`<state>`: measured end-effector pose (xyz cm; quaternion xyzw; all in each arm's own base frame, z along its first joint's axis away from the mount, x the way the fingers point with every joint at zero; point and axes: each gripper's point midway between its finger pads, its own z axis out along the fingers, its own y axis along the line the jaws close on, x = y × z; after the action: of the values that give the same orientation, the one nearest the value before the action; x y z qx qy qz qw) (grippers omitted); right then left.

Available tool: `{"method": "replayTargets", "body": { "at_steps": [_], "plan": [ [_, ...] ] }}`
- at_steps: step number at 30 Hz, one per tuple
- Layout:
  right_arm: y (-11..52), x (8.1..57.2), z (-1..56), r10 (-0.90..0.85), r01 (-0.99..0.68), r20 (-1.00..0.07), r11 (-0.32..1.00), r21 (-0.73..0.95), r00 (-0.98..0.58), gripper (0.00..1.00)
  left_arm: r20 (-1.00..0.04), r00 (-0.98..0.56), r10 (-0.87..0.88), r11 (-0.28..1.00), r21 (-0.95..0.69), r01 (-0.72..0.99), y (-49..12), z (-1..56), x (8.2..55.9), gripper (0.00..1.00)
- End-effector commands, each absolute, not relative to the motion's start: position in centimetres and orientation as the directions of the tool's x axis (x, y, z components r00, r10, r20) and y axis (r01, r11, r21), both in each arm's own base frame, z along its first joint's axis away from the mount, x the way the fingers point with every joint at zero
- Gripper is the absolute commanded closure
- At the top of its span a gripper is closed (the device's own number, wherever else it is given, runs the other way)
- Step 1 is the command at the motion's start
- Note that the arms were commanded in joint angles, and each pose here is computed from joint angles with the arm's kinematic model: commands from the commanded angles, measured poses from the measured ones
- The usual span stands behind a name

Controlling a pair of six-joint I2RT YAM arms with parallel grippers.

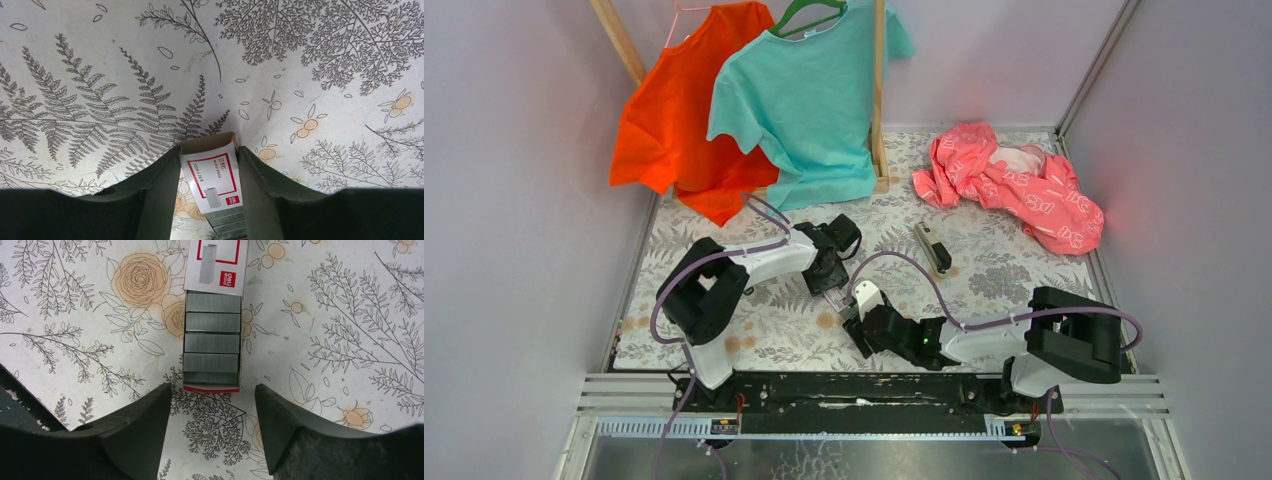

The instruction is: Load the staples into the stapler

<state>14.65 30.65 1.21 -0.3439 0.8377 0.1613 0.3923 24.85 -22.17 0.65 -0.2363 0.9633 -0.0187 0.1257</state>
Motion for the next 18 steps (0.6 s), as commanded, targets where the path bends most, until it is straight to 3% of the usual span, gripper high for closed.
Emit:
{"method": "replayTargets", "body": {
  "at_steps": [1, 8, 18],
  "plan": [
    [31.4, 14.9, 1.2, -0.486, -0.718, -0.762, 0.695, -0.041, -0.427, 0.28, -0.240, -0.845, -0.478, 0.874, -0.032, -0.486, -20.8, -3.8, 25.0, 0.48],
    [33.0, 15.8, 1.3, -0.512, -0.734, -0.770, 0.673, -0.086, -0.380, 0.28, -0.236, -0.844, -0.482, 0.872, -0.038, -0.487, -20.8, -3.9, 24.8, 0.48],
    [32.2, 15.4, 1.2, -0.516, -0.726, -0.753, 0.684, -0.076, -0.408, 0.43, -0.244, -0.840, -0.486, 0.870, -0.042, -0.491, -20.7, -3.7, 24.8, 0.49]
  ]
}}
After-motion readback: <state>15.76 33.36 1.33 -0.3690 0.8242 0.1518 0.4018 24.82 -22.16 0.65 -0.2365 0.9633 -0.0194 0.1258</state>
